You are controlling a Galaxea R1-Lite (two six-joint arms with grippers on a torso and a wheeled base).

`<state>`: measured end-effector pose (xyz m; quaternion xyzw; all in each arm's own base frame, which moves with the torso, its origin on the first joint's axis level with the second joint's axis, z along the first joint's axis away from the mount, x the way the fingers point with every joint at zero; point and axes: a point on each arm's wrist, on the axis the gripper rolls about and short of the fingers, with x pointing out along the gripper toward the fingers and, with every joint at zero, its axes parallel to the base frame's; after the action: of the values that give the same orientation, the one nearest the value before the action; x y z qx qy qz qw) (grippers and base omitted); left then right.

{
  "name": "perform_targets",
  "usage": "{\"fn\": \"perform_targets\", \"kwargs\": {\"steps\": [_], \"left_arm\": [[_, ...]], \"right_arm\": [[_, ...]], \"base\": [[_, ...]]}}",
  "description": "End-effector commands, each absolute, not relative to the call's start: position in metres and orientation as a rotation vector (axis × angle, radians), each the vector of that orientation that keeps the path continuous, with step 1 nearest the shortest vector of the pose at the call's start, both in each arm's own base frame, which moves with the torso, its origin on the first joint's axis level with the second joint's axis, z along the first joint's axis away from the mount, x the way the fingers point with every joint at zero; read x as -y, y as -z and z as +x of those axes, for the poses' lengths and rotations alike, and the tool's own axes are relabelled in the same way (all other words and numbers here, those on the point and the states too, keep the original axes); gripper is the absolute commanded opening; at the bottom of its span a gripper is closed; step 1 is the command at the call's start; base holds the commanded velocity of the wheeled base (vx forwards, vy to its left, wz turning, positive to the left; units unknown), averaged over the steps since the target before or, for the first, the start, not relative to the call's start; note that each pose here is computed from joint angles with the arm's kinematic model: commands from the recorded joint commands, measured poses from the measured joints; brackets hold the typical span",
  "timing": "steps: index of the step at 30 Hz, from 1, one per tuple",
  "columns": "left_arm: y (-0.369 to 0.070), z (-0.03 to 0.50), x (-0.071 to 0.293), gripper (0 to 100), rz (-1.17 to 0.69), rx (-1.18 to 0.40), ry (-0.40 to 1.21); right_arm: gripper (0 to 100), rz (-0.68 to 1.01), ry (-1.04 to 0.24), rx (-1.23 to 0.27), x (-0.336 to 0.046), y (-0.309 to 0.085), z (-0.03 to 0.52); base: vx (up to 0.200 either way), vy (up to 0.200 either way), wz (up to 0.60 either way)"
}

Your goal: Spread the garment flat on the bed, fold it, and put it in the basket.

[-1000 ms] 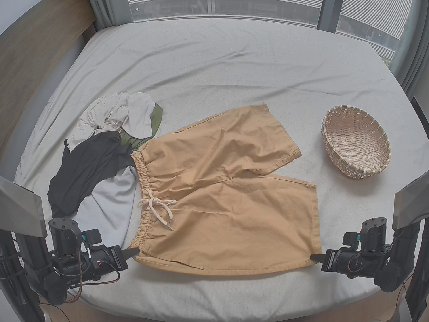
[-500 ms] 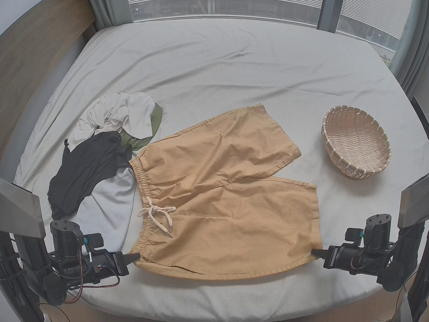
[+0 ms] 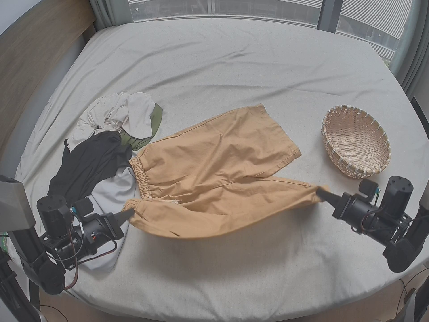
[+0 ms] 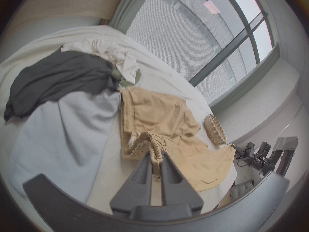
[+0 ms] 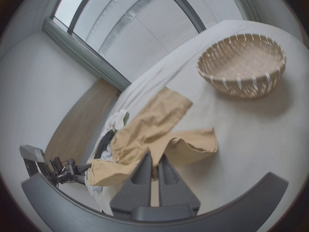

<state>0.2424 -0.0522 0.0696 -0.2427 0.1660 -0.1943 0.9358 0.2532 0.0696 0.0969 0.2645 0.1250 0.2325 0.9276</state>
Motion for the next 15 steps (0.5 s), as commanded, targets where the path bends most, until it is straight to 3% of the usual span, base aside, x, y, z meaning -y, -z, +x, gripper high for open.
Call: {"fn": "perform_targets", "kwargs": {"steps": [1, 15], "left_arm": [[-0.091, 0.25, 0.053, 0, -0.509, -0.232, 0.396], [-0.115, 0.251, 0.052, 0, -0.588, -0.137, 0.399]], "right_arm": [[0, 0.55, -0.506, -0.12, -0.071, -0.137, 0.271], [0, 0.545, -0.531, -0.017, -0.081, -0.183, 0.316]], "base": [[0.0, 0.0, 0.0], [0.0, 0.0, 0.0]]}}
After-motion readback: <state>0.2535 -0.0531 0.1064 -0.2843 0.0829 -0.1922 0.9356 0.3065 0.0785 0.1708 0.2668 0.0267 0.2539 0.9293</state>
